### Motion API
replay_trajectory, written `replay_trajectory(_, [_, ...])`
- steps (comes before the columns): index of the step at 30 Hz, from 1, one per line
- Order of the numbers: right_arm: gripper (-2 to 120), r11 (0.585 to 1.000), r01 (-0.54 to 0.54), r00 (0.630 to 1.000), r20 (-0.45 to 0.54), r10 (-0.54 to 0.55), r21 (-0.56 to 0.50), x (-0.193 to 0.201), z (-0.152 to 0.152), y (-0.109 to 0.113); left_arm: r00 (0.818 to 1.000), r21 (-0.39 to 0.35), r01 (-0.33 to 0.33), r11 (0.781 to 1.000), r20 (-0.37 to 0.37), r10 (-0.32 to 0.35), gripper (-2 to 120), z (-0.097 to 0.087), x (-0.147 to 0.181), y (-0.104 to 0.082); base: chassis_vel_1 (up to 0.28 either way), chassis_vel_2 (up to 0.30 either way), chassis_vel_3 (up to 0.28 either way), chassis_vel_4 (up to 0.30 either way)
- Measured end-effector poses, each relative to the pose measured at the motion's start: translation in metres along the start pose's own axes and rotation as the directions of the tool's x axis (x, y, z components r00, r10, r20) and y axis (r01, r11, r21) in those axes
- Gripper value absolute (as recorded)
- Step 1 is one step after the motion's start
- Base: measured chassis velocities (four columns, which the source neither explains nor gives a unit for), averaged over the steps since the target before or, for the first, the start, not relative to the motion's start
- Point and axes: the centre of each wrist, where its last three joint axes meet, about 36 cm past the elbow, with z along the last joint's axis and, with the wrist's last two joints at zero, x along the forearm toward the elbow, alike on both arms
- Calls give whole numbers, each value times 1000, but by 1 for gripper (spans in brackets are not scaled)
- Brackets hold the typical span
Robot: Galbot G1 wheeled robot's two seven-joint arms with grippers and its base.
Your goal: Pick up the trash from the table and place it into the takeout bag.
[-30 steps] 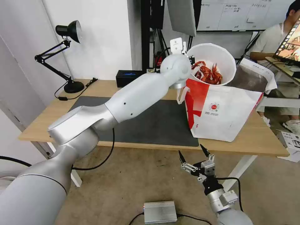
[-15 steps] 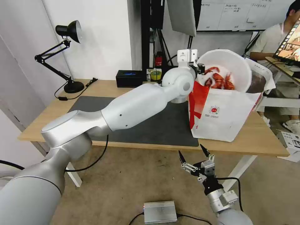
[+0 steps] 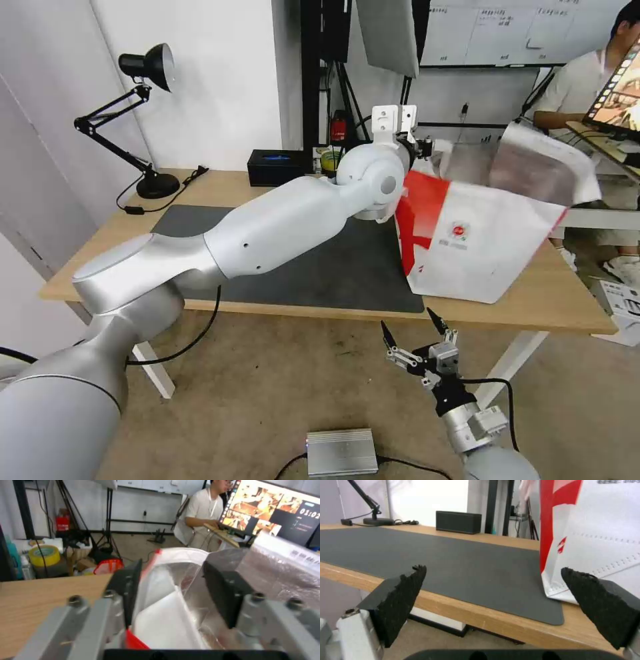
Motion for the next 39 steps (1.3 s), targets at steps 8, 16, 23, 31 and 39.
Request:
replay_trajectory(8, [100, 1000, 0, 1000, 0, 0, 0, 0, 0, 0, 994, 8, -21, 1000, 108, 20, 91, -13, 32, 10, 0, 0, 0, 0])
replay_trajectory(16, [100, 1000, 0, 1000, 0, 0, 0, 0, 0, 0, 985, -56, 17, 998, 171, -8, 100, 16, 86, 69, 0, 0, 0, 0])
replay_trajectory(23, [100, 1000, 0, 1000, 0, 0, 0, 0, 0, 0, 975, -56, 77, 995, 215, -63, 100, 66, 149, 137, 0, 0, 0, 0])
replay_trajectory(31, [100, 1000, 0, 1000, 0, 0, 0, 0, 0, 0, 950, -90, 141, 986, 293, -109, 100, 113, 225, 190, 0, 0, 0, 0])
replay_trajectory(39, [100, 1000, 0, 1000, 0, 0, 0, 0, 0, 0, 924, -115, 213, 970, 346, -162, 100, 142, 277, 206, 0, 0, 0, 0])
